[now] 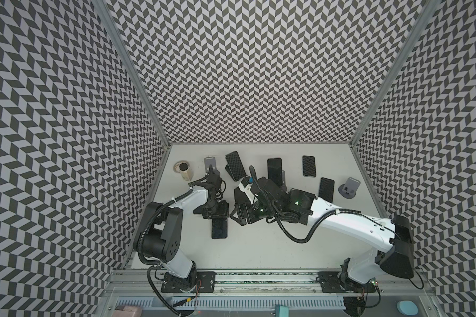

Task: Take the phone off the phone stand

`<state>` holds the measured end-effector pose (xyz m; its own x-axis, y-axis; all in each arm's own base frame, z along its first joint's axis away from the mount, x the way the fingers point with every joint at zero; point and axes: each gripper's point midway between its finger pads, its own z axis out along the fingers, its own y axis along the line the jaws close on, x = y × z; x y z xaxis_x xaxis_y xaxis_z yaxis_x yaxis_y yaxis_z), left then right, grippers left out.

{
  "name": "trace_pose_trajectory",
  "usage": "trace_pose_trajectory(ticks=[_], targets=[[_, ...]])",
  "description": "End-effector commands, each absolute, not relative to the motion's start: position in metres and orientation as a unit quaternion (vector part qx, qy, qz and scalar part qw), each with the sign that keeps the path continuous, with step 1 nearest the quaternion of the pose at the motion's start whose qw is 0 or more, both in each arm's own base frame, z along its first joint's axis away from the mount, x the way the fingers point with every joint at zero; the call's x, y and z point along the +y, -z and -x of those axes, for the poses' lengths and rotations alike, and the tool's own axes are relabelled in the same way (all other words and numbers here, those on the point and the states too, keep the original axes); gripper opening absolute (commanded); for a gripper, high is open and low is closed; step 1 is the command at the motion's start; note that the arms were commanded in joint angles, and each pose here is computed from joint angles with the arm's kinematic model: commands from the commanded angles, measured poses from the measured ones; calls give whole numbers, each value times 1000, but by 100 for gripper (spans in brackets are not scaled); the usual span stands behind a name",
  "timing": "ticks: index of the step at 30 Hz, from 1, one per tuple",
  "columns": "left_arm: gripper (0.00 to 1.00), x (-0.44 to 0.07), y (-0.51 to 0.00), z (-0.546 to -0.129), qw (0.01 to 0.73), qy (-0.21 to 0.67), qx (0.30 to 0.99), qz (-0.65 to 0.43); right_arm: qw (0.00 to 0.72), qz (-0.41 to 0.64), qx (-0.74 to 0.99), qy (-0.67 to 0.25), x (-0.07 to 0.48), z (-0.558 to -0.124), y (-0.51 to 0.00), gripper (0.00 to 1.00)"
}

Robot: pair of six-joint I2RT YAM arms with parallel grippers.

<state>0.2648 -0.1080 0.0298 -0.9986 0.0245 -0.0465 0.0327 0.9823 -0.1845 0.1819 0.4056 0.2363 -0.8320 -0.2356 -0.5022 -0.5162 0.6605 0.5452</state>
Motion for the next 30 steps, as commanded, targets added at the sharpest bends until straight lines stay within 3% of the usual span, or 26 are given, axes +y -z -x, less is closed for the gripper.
trace_pose_trajectory(ticks=[1,9,16,30], targets=[[65,-105,-33,-271,21,84,996,-21,241,220,869,-373,403,-184,-260,81],[65,-102,-31,-272,19,74,997,-21,287,212,849,-391,425,-207,-281,82],[68,-99,-32,-272,20,67,997,-15,252,219,835,-438,435,-191,-287,81],[70,-90,-24,-271,7,40,999,-2,283,245,845,-382,404,-192,-287,82]])
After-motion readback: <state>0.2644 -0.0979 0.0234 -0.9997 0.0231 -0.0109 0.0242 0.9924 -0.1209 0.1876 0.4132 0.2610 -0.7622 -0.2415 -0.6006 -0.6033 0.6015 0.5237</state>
